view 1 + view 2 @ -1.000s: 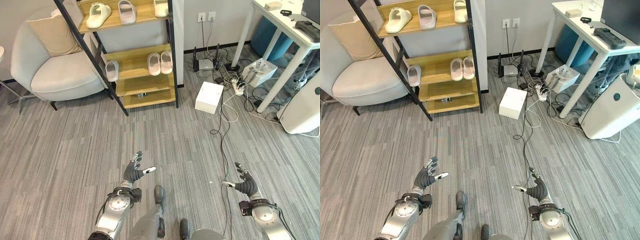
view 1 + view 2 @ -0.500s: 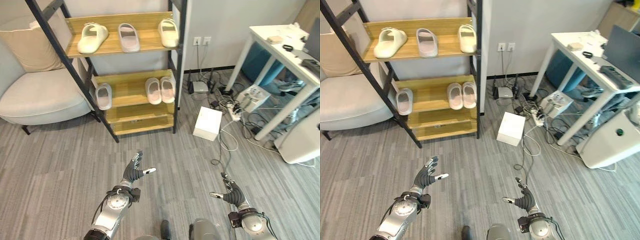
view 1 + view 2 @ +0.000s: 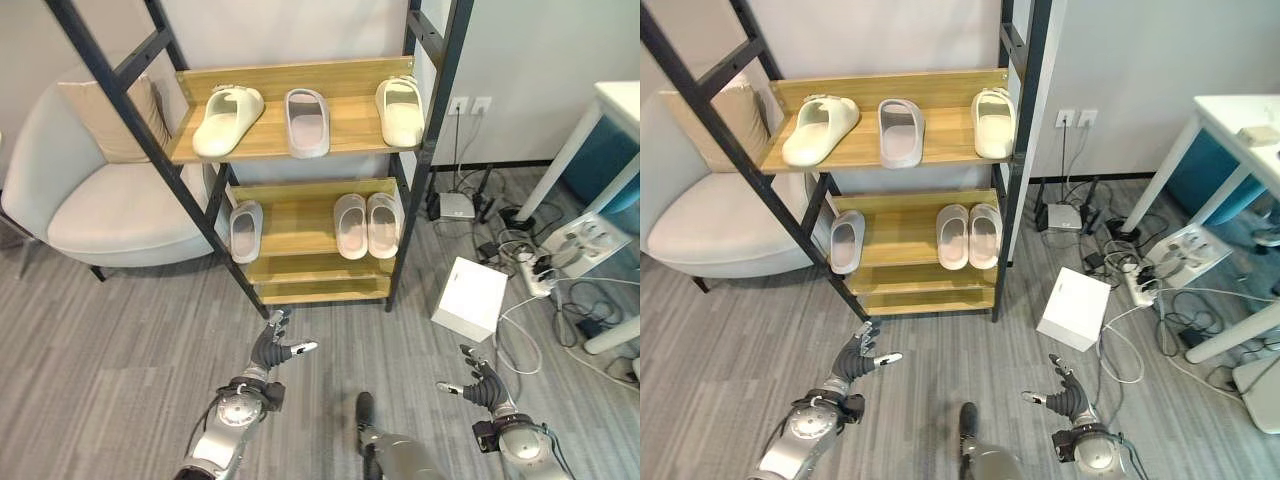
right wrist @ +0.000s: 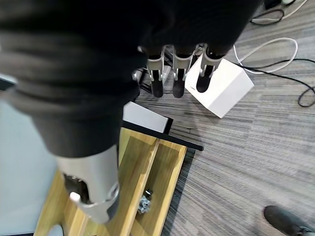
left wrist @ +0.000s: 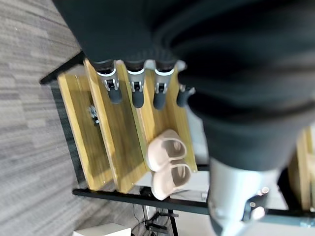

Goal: Arrange the slippers neatly on the shoe rack.

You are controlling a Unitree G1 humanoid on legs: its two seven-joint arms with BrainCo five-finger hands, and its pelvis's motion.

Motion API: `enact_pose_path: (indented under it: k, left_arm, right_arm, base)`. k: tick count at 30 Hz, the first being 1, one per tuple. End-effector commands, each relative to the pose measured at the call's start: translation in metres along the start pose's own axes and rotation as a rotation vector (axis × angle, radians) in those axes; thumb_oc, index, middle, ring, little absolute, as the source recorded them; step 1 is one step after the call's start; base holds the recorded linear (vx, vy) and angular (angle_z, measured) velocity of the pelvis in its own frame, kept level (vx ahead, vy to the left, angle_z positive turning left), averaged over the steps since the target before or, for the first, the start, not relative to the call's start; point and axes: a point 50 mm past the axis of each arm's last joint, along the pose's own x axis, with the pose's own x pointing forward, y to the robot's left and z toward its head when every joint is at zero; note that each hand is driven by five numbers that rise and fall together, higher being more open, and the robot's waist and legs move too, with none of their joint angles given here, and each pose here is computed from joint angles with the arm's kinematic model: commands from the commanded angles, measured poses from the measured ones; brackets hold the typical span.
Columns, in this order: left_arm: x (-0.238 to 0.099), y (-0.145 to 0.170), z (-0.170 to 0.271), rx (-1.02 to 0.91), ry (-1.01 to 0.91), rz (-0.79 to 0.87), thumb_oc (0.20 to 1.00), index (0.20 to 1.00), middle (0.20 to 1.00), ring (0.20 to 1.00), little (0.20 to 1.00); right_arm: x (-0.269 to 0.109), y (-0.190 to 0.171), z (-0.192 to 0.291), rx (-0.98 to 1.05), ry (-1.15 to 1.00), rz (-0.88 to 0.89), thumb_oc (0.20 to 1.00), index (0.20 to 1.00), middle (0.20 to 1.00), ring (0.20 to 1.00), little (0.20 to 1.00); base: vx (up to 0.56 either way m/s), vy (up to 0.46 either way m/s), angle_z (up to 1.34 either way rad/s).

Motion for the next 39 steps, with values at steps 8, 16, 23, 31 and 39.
enact_pose_path:
  k: [8,16,23,31,39]
  left_arm:
    - [0.013,0.002,0.029,-0.004,-0.130,-0.004,1.000,1.000,1.000,1.000,1.000]
    - [0.009,0.005,0.018,-0.001,-0.085,0.000,1.000,1.000,1.000,1.000,1.000]
    - [0.009,0.015,0.019,0.013,-0.092,0.021,1.000,1.000,1.000,1.000,1.000]
    - [0.006,0.010,0.012,-0.065,-0.064,0.030,1.000,1.000,1.000,1.000,1.000]
    - [0.007,0.002,0.008,-0.075,-0.036,0.011,1.000,1.000,1.000,1.000,1.000]
  right_arm:
    - [0.001,-0.023,0.018,0.047,-0.109,-0.098,1.000,1.000,1.000,1.000,1.000]
    - [0.000,0.001,0.015,0.066,-0.081,-0.018,1.000,1.000,1.000,1.000,1.000]
    - [0.005,0.017,0.025,0.082,-0.108,0.043,1.000,1.000,1.000,1.000,1.000]
    - [0.002,0.018,0.023,0.068,-0.107,0.041,1.000,1.000,1.000,1.000,1.000]
    - [0.000,0.013,0.018,0.026,-0.094,0.016,1.000,1.000,1.000,1.000,1.000]
  base:
    - [0.19,0.042,0.13]
    - [0.29,0.278,-0.17]
    - [0.13,0.079,-0.13]
    - [0.05,-0.168,0.06]
    - [0.03,-0.040,0.14]
